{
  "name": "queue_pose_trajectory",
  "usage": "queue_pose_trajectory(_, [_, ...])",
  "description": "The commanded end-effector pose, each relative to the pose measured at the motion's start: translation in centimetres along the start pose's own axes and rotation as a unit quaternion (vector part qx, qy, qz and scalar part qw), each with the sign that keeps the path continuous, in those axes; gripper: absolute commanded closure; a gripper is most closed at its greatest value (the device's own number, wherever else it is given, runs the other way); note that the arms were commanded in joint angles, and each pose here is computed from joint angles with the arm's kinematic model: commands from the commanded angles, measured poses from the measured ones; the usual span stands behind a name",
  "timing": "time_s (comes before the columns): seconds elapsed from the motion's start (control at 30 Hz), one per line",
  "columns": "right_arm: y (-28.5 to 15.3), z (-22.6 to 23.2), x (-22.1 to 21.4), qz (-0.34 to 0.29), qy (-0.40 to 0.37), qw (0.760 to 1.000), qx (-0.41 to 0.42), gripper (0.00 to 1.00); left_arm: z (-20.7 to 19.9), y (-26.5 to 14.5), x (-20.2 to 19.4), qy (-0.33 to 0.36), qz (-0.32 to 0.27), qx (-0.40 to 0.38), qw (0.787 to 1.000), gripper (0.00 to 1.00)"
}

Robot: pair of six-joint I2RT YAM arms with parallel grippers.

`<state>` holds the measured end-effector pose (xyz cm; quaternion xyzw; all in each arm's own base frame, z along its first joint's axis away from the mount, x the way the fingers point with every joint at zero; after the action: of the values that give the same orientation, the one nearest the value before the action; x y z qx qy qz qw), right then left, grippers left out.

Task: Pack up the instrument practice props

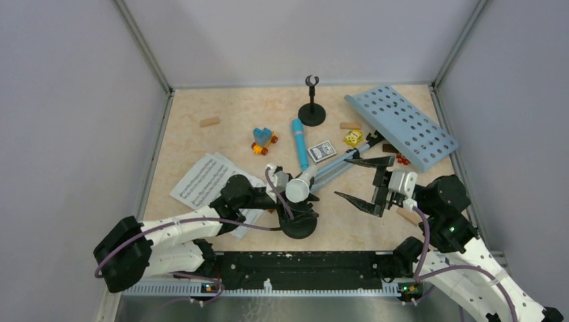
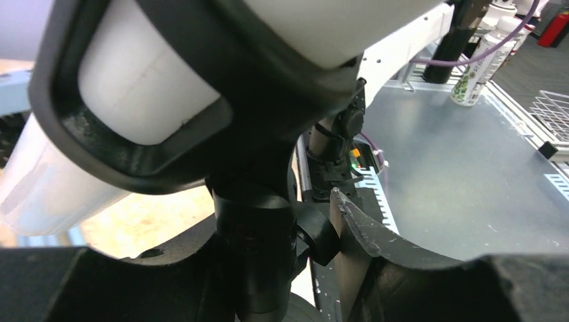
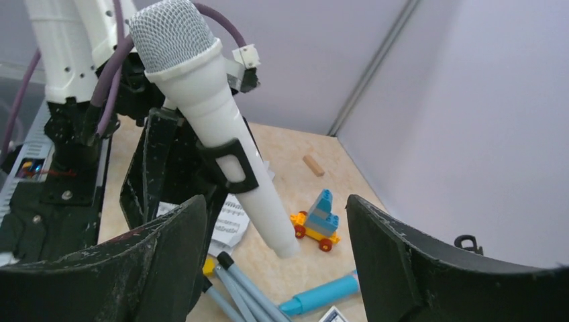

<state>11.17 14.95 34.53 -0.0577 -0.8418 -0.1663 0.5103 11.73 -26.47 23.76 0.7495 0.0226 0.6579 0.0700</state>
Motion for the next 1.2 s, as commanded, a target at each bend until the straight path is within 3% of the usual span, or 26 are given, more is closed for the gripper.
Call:
queue_pose_trajectory(0.0, [1.0, 0.4, 2.1, -0.040, -0.044, 0.995, 0.075, 0.24, -0.3, 1.9, 1.6, 0.057, -0.072, -0.010, 0.996, 1.00])
queue_pose_trajectory(0.37, [1.0, 2.5, 0.8, -0.043, 0.010, 0.988, 0.146, 0.24, -0.3, 4.9, -0.8, 0.026, -0.075, -0.037, 0.996, 1.00])
queue_pose_trajectory(0.73, [1.5, 2.5, -3.5, 0.018, 0.034, 0.994, 0.104, 0.24, 0.5, 6.6, -1.9, 0.017, -0.067, -0.048, 0.996, 1.00])
queue_pose_trajectory(1.0, [2.6, 2.0, -4.1, 0.014, 0.030, 0.995, 0.098, 0.37, 0.3, 7.4, -2.9, 0.010, -0.054, -0.058, 0.997, 1.00])
queue_pose_trajectory(1.17, [3.1, 2.3, -4.3, 0.008, 0.030, 0.994, 0.109, 0.37, 0.3, 7.8, -3.4, 0.004, -0.049, -0.063, 0.997, 1.00])
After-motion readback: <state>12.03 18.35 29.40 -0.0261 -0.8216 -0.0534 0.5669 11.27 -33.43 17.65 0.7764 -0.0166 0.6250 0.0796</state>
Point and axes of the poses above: each gripper's point midway between its finger pads, its own y axis out along the fingers, its own z axis along the line the jaws close on, x = y × z, the point moved 7 cm from there along -y, back along the fingers, and after that the axes turned 1 degree about -y, right-handed, at the moved point
